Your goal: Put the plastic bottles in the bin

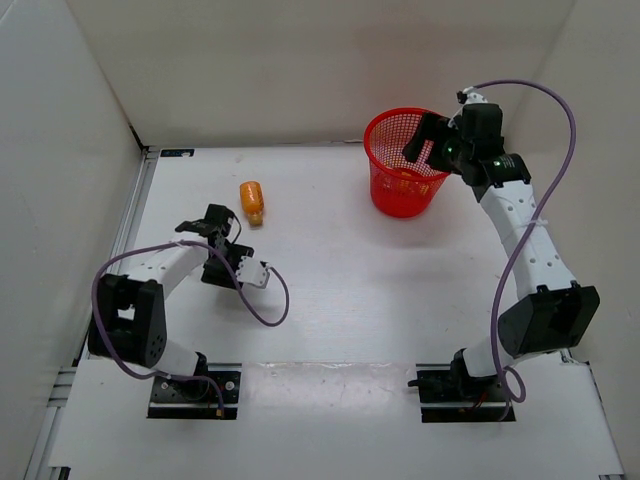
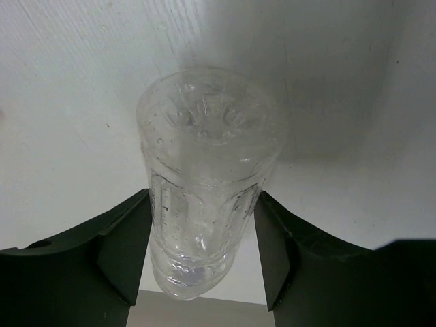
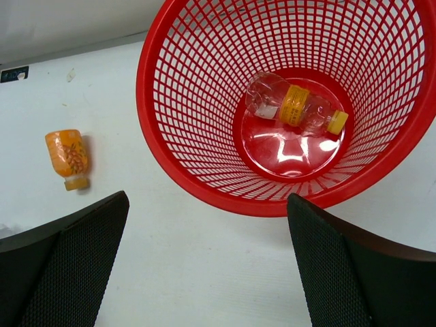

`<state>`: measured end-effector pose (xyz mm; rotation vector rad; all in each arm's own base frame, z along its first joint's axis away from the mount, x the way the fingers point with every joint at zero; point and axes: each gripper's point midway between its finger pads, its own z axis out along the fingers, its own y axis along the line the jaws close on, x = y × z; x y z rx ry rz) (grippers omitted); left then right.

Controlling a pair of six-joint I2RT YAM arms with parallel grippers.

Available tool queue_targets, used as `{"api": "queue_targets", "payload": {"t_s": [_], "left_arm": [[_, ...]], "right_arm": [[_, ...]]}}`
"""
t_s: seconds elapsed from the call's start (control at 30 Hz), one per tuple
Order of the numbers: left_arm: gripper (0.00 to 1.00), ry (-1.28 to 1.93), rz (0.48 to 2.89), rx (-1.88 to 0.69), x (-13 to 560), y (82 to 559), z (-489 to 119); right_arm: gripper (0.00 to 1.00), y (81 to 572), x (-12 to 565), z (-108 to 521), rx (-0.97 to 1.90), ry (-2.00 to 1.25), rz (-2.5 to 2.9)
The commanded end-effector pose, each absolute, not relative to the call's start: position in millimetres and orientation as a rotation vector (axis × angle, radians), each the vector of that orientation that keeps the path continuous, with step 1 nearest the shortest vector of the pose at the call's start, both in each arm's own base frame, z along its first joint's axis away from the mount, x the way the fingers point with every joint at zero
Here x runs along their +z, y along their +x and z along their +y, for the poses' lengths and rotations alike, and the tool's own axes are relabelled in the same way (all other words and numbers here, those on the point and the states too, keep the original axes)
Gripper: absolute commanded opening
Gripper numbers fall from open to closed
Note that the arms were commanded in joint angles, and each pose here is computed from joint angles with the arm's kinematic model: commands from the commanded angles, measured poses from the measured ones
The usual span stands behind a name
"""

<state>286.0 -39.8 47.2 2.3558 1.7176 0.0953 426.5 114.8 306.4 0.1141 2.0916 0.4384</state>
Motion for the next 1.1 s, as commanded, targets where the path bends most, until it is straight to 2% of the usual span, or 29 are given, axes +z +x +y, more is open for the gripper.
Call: {"api": "queue_targets", "payload": {"t_s": [0.0, 0.13, 0.17, 0.27, 0.3, 0.37, 0.43, 0.53, 0.6, 0.63, 0.7, 0.73, 0.8, 0.93, 1.07], "left_arm": [[0.48, 2.308, 1.778, 0.058, 43, 282, -50], [0.41, 2.130, 1.843, 0.009, 79, 307, -76], [0.41, 2.008, 1.875, -0.009, 117, 323, -88], [0.41, 1.807, 1.874, -0.174, 175, 340, -122], [0.41, 1.734, 1.802, -0.154, 218, 360, -134], [0.41, 1.667, 1.704, -0.190, 259, 369, -158], [0.41, 1.526, 1.531, -0.143, 328, 394, -184], [0.44, 1.356, 1.315, -0.170, 397, 427, -235], [0.44, 1.302, 1.269, -0.243, 417, 436, -272], [0.44, 1.267, 1.220, -0.257, 434, 458, -294], [0.45, 1.238, 1.128, -0.302, 452, 466, -336], [0.45, 1.218, 1.091, -0.320, 450, 479, -358], [0.46, 1.188, 0.968, -0.333, 462, 478, -396], [0.48, 1.179, 0.918, -0.433, 428, 469, -454], [0.49, 1.057, 0.813, -0.455, 430, 475, -488]], "right_arm": [[1.00, 423, 327, 107, 0.452, 0.097, 2.020], [1.00, 415, 338, 93, 0.450, 0.133, 1.991], [1.00, 412, 343, 93, 0.457, 0.140, 1.979], [1.00, 401, 350, 81, 0.447, 0.191, 1.952], [1.00, 399, 350, 74, 0.416, 0.226, 1.941], [1.00, 388, 350, 61, 0.385, 0.306, 1.920], [1.00, 376, 356, 45, 0.327, 0.390, 1.868], [1.00, 355, 342, 22, 0.254, 0.531, 1.827], [1.00, 343, 331, 10, 0.218, 0.622, 1.802], [1.00, 331, 318, 7, 0.211, 0.644, 1.807], [1.00, 313, 310, 1, 0.217, 0.716, 1.775], [1.00, 304, 287, -8, 0.160, 0.774, 1.794], [1.00, 282, 274, -17, 0.128, 0.827, 1.790], [1.00, 249, 243, -25, 0.071, 0.860, 1.825], [1.00, 224, 226, -28, 0.050, 0.864, 1.863]]}}
